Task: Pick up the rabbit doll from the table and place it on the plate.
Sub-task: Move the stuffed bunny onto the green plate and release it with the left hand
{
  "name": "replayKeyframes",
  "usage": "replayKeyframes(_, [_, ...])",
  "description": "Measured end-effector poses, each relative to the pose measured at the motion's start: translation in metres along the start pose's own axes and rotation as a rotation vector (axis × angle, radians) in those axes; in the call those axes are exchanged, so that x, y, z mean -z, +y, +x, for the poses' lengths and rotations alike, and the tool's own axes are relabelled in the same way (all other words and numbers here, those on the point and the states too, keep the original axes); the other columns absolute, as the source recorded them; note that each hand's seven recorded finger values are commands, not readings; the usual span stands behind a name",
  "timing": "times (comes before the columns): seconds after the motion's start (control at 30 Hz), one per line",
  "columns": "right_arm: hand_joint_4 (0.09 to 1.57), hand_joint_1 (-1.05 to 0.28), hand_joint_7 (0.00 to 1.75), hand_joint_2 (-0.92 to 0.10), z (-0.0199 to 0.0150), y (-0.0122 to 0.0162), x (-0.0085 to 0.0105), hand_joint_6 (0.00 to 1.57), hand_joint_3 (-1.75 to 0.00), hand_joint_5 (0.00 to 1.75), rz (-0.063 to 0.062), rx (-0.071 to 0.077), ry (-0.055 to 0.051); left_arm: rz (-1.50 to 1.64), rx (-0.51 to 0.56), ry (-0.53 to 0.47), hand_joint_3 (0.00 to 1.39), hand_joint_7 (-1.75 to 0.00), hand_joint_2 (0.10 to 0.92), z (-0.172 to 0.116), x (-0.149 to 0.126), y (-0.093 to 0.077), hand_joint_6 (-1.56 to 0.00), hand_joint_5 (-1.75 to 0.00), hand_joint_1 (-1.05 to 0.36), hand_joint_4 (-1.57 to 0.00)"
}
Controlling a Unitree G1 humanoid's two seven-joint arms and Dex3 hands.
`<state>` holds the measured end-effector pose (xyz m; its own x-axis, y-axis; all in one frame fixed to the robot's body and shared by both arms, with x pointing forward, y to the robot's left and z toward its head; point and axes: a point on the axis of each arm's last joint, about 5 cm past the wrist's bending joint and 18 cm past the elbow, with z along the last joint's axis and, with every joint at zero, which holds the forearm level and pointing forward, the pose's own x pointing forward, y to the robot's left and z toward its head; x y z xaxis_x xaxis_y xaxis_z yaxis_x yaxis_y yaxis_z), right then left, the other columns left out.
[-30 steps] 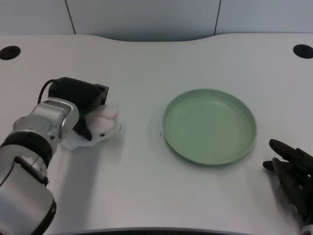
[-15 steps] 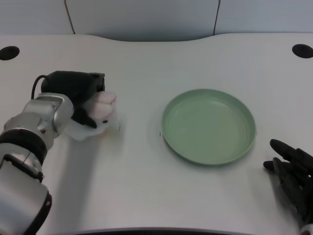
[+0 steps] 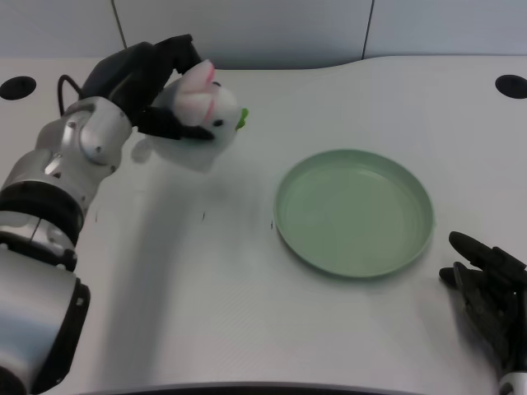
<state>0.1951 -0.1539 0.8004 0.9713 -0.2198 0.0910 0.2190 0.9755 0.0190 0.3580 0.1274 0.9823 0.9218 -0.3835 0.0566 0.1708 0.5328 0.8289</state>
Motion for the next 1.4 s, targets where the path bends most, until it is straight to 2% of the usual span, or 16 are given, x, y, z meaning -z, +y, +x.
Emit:
replayKeyframes(0.07, [0.69, -0.30, 0.01, -0.92, 0.0000, 0.0007, -0.0001, 0.94, -0.31, 0.78, -0.002, -0.004, 0.000, 0.005, 0.011, -0.049, 0.21, -1.75, 0.765, 0.007, -0.014, -0.003, -0.76, -1.75, -0.17, -0.94])
replayKeyframes(0.17, [0.68, -0.31, 0.01, -0.92, -0.0003, 0.0033, 0.0001, 0.93, -0.32, 0.78, -0.003, -0.015, 0.003, 0.037, 0.040, -0.122, 0.84, -1.75, 0.459, 0.015, -0.035, -0.009, -0.77, -1.75, -0.13, -0.95])
replayKeyframes(0.2, [0.67, -0.31, 0.01, -0.92, -0.0006, 0.0044, 0.0003, 0.93, -0.32, 0.78, -0.003, -0.017, 0.007, 0.045, 0.050, -0.139, 0.92, -1.75, 0.421, 0.017, -0.040, -0.012, -0.77, -1.75, -0.12, -0.94])
replayKeyframes(0.27, [0.68, -0.30, 0.01, -0.92, -0.0009, 0.0068, 0.0004, 0.93, -0.31, 0.78, -0.005, -0.017, 0.012, 0.061, 0.077, -0.177, 1.05, -1.75, 0.356, 0.020, -0.051, -0.020, -0.79, -1.75, -0.10, -0.95])
replayKeyframes(0.4, [0.69, -0.31, 0.01, -0.92, -0.0011, 0.0137, -0.0010, 0.94, -0.30, 0.79, 0.004, -0.013, 0.001, 0.096, 0.131, -0.249, 1.24, -1.75, 0.272, 0.022, -0.069, -0.038, -0.81, -1.75, -0.08, -0.95])
replayKeyframes(0.6, [0.70, -0.32, 0.02, -0.92, -0.0033, 0.0217, -0.0014, 0.95, -0.28, 0.81, 0.019, -0.019, -0.001, 0.092, 0.201, -0.313, 1.32, -1.75, 0.242, 0.023, -0.092, -0.058, -0.83, -1.75, -0.14, -0.98])
replayKeyframes(0.73, [0.71, -0.34, 0.02, -0.92, -0.0042, 0.0234, -0.0015, 0.95, -0.29, 0.83, 0.004, -0.014, -0.007, 0.131, 0.249, -0.346, 1.27, -1.75, 0.259, 0.022, -0.103, -0.072, -0.84, -1.75, -0.19, -0.96])
replayKeyframes(0.93, [0.69, -0.34, 0.01, -0.92, -0.0078, 0.0239, 0.0001, 0.93, -0.30, 0.83, -0.010, -0.017, -0.002, 0.164, 0.285, -0.355, 1.08, -1.75, 0.435, 0.017, -0.106, -0.088, -0.85, -1.75, -0.31, -0.96])
replayKeyframes(0.97, [0.68, -0.35, 0.01, -0.92, -0.0083, 0.0239, 0.0002, 0.93, -0.30, 0.82, -0.012, -0.018, -0.003, 0.180, 0.294, -0.353, 0.99, -1.75, 0.467, 0.017, -0.105, -0.090, -0.82, -1.75, -0.33, -0.93])
replayKeyframes(1.0, [0.68, -0.35, 0.01, -0.92, -0.0086, 0.0238, 0.0003, 0.94, -0.30, 0.82, -0.013, -0.017, -0.003, 0.189, 0.300, -0.347, 0.78, -1.75, 0.538, 0.016, -0.105, -0.091, -0.73, -1.75, -0.37, -0.87])
replayKeyframes(1.03, [0.68, -0.35, 0.01, -0.92, -0.0088, 0.0237, 0.0003, 0.94, -0.30, 0.82, -0.014, -0.014, -0.005, 0.198, 0.303, -0.339, 0.69, -1.75, 0.568, 0.016, -0.104, -0.092, -0.70, -1.75, -0.39, -0.85])
replayKeyframes(1.1, [0.67, -0.34, 0.00, -0.92, -0.0085, 0.0237, -0.0002, 0.93, -0.30, 0.82, -0.013, -0.012, -0.009, 0.212, 0.313, -0.313, 0.26, -1.46, 0.718, 0.016, -0.103, -0.092, -0.51, -1.48, -0.54, -0.56])
replayKeyframes(1.17, [0.66, -0.34, 0.00, -0.92, -0.0083, 0.0235, -0.0004, 0.92, -0.31, 0.83, -0.011, -0.023, -0.011, 0.223, 0.338, -0.286, 0.08, -1.10, 0.779, 0.017, -0.101, -0.092, -0.51, -1.27, -0.60, -0.49])
replayKeyframes(1.27, [0.66, -0.34, 0.01, -0.92, -0.0083, 0.0230, -0.0003, 0.93, -0.30, 0.84, -0.007, -0.040, -0.009, 0.244, 0.355, -0.280, 0.02, -0.86, 0.822, 0.016, -0.101, -0.093, -0.44, -1.12, -0.65, -0.35])
replayKeyframes(1.3, [0.65, -0.34, 0.01, -0.92, -0.0082, 0.0226, -0.0003, 0.93, -0.30, 0.84, -0.004, -0.041, -0.008, 0.259, 0.364, -0.282, 0.01, -0.80, 0.840, 0.016, -0.101, -0.093, -0.31, -1.08, -0.70, -0.22])
replayKeyframes(1.4, [0.65, -0.34, 0.01, -0.92, -0.0082, 0.0223, -0.0003, 0.93, -0.30, 0.85, -0.003, -0.038, -0.008, 0.314, 0.392, -0.281, 0.01, -0.67, 0.851, 0.016, -0.100, -0.094, -0.10, -0.94, -0.76, -0.03])
